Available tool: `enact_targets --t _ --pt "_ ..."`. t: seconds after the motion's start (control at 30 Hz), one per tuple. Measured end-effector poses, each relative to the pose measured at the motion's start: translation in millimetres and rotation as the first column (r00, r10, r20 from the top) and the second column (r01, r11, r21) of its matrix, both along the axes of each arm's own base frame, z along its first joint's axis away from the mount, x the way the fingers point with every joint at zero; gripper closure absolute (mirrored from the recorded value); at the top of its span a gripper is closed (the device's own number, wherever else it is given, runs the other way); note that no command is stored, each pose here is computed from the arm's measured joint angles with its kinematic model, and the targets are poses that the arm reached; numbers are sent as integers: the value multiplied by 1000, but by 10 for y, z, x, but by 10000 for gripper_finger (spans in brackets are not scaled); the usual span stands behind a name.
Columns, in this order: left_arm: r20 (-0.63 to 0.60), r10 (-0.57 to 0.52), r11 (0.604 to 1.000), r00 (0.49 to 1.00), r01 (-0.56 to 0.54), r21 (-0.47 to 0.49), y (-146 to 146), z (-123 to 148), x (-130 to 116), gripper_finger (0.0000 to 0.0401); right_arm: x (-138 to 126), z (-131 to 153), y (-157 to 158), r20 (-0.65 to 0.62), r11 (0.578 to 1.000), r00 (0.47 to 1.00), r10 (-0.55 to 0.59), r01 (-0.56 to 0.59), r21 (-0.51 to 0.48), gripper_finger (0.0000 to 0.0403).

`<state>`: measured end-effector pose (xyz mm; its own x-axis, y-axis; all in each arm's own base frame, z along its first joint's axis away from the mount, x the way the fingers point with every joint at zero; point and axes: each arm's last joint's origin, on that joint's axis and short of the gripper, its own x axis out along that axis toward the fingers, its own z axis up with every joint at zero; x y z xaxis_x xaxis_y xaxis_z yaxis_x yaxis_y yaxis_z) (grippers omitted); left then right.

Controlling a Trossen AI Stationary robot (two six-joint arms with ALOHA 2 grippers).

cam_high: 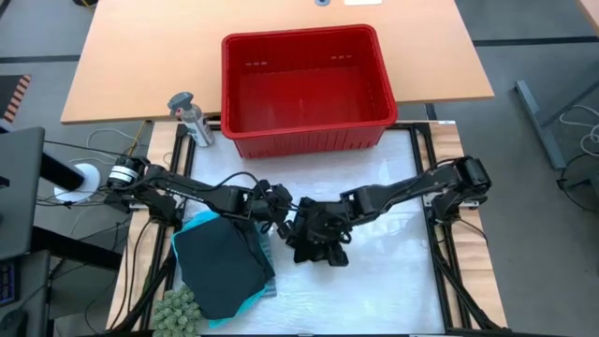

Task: Fold Laundry from Bin
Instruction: Fold the black boxer from the red organizer bin

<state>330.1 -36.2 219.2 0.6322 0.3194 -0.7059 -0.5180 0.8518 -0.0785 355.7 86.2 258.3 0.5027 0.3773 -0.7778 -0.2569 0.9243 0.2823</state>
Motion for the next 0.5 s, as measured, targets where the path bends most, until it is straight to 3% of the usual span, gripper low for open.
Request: enact_targets --t 0.1,0.2,0.4,0.5 --pt "-1 4 1000 1000 -4 -4 -1 -2 -3 401 -84 99 -43 -64 993 997 -32 24 -113 172" --pt "-3 11 1000 1000 -11 -12 -1 -5 -6 401 -239 -78 -150 -227 970 964 -139 86 -227 176" --pt "4 23 999 1000 -23 -24 -1 -4 -5 401 -295 -526 -295 -322 938 881 -346 334 -95 173" --pt "4 23 999 1000 -22 -24 -1 -4 -5 401 -296 -632 -324 -322 915 860 -396 400 -59 173"
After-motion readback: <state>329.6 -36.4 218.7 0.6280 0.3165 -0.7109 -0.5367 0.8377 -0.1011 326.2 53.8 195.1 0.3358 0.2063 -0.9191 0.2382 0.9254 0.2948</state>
